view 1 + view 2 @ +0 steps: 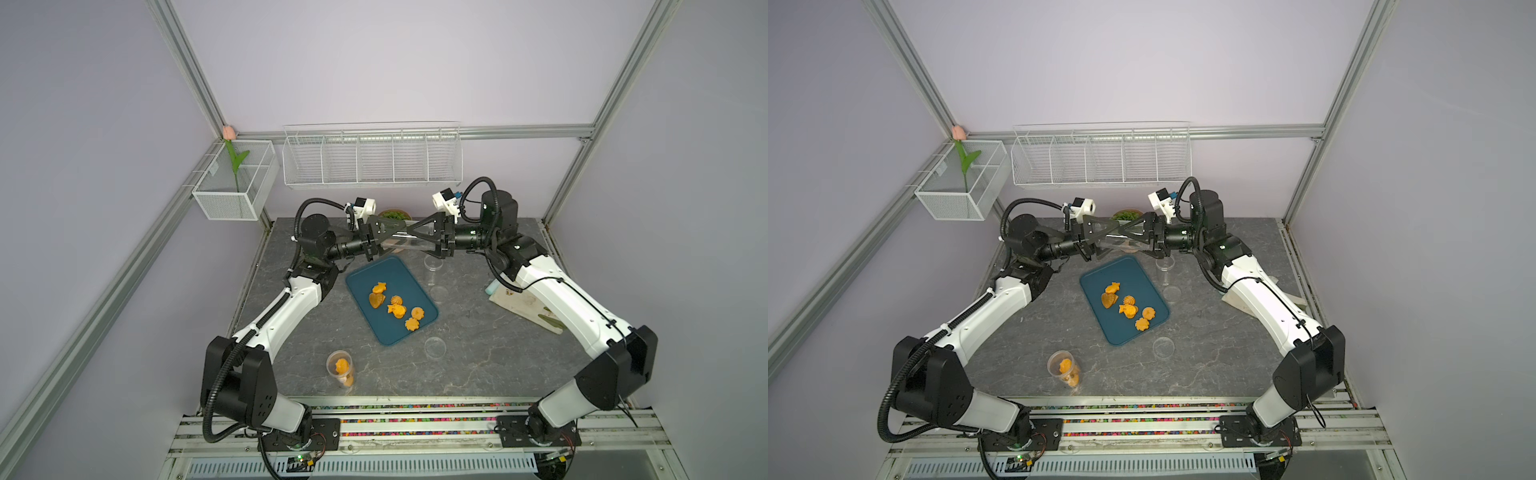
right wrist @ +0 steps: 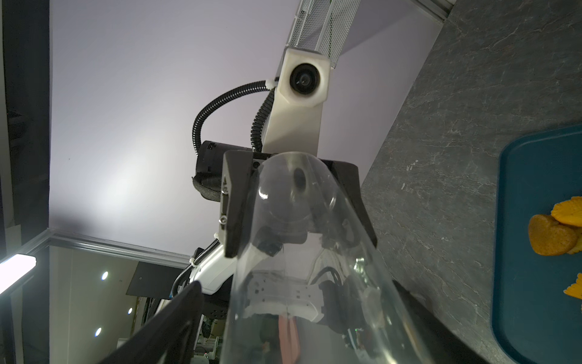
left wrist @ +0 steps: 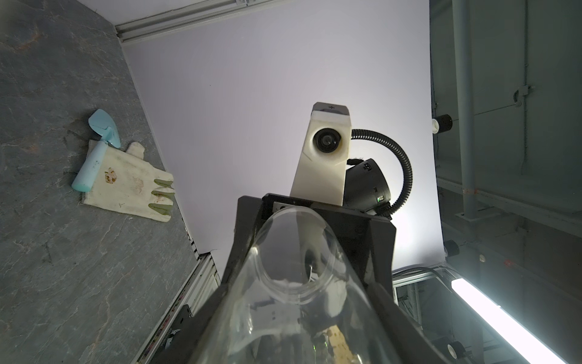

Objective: Pour the cookies out of the jar
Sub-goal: Place the jar at the center of the board.

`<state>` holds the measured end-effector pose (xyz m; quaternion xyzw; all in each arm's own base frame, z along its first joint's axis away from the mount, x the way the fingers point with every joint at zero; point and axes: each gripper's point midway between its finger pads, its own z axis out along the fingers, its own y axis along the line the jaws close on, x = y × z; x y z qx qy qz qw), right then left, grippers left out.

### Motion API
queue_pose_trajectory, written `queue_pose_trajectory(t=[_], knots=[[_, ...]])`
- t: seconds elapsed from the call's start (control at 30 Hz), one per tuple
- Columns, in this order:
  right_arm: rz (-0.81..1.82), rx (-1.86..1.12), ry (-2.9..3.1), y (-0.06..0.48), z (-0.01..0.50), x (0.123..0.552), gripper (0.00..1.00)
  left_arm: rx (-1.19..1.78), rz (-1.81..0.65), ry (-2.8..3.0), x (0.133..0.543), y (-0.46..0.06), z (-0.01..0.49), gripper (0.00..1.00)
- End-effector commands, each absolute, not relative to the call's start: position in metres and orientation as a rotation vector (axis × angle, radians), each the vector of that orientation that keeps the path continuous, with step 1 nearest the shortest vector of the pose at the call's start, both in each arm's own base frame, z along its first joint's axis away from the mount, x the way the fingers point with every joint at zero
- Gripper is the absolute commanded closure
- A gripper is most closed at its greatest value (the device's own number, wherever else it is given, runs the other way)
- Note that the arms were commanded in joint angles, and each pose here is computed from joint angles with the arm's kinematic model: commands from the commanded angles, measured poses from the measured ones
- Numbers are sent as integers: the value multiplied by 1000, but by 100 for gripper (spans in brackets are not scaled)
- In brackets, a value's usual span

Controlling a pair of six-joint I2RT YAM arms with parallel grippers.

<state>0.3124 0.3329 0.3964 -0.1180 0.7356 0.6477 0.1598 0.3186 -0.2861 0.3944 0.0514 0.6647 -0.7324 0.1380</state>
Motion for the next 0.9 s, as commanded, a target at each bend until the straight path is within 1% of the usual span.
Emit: queue_pose_trajectory(t=[0.0, 0.07, 0.1, 0.37, 0.47, 0.63, 0.87], knots=[[1898, -360, 2073, 333, 408, 310, 18, 196, -2132, 1895, 317, -288, 407, 37], [1899, -356, 2069, 332, 409, 311, 25, 196, -2132, 1896, 317, -288, 407, 37], [1899, -355, 2069, 331, 409, 312, 26, 198, -2134, 1898, 316, -288, 406, 37], [1904, -352, 2058, 330, 410, 311, 28, 194, -2135, 1903, 315, -288, 405, 37], [1904, -355, 2055, 329, 410, 309, 32, 189, -2135, 1909, 315, -288, 404, 36], [1906, -341, 2061, 328, 408, 308, 32, 189, -2134, 1907, 313, -287, 405, 36], [1893, -331, 2064, 325, 407, 304, 34, 185, -2135, 1914, 312, -287, 402, 31]])
